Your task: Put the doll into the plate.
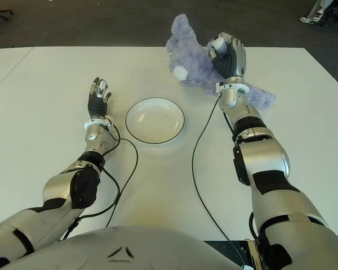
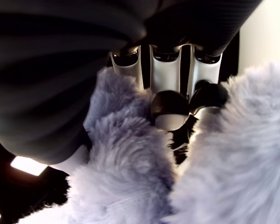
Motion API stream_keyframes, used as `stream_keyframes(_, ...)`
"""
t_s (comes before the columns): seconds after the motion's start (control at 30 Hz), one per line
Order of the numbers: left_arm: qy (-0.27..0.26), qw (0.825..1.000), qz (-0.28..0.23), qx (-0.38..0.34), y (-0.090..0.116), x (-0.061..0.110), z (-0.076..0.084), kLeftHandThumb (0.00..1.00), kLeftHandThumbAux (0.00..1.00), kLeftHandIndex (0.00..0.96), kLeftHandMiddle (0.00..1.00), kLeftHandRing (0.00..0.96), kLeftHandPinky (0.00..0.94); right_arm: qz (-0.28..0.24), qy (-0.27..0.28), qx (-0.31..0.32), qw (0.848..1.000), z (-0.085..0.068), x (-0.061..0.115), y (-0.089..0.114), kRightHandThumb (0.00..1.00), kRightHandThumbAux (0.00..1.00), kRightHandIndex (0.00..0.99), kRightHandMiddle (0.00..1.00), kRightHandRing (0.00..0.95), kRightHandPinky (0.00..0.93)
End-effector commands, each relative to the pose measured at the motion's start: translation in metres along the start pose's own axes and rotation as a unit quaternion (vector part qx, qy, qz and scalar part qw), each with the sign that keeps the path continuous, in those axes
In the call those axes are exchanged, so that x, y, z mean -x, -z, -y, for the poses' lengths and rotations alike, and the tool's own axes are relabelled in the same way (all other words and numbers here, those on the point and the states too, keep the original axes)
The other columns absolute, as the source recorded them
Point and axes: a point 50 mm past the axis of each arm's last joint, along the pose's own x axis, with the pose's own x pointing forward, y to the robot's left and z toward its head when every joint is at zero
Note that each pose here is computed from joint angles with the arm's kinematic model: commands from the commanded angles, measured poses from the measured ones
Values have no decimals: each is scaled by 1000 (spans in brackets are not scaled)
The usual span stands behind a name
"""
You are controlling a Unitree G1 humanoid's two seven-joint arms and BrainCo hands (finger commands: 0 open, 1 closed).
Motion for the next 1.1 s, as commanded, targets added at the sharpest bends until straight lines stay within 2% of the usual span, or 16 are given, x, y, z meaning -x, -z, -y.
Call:
stream_keyframes(0.03,-95,970,-224,26,95,82,-39,0,495,30,37,21,26,70,8,-3,998,5,-4,-14,703,717,439,880,884,867)
stream_keyframes(0.37,-93,969,-227,28,95,82,-37,0,498,29,39,21,26,162,15,33,986,12,-7,-28,705,716,439,879,884,873)
stream_keyframes(0.67,-95,969,-227,30,95,81,-36,0,493,25,35,16,10,267,14,34,963,6,-2,-50,703,717,439,872,876,865)
stream_keyframes(0.9,-99,968,-229,38,96,82,-35,0,502,29,41,15,9,316,4,30,948,4,3,-59,704,716,439,876,880,874)
stream_keyframes(1.1,-96,968,-229,40,95,81,-35,0,491,27,37,13,11,332,-3,25,943,3,6,-61,703,716,438,873,880,870)
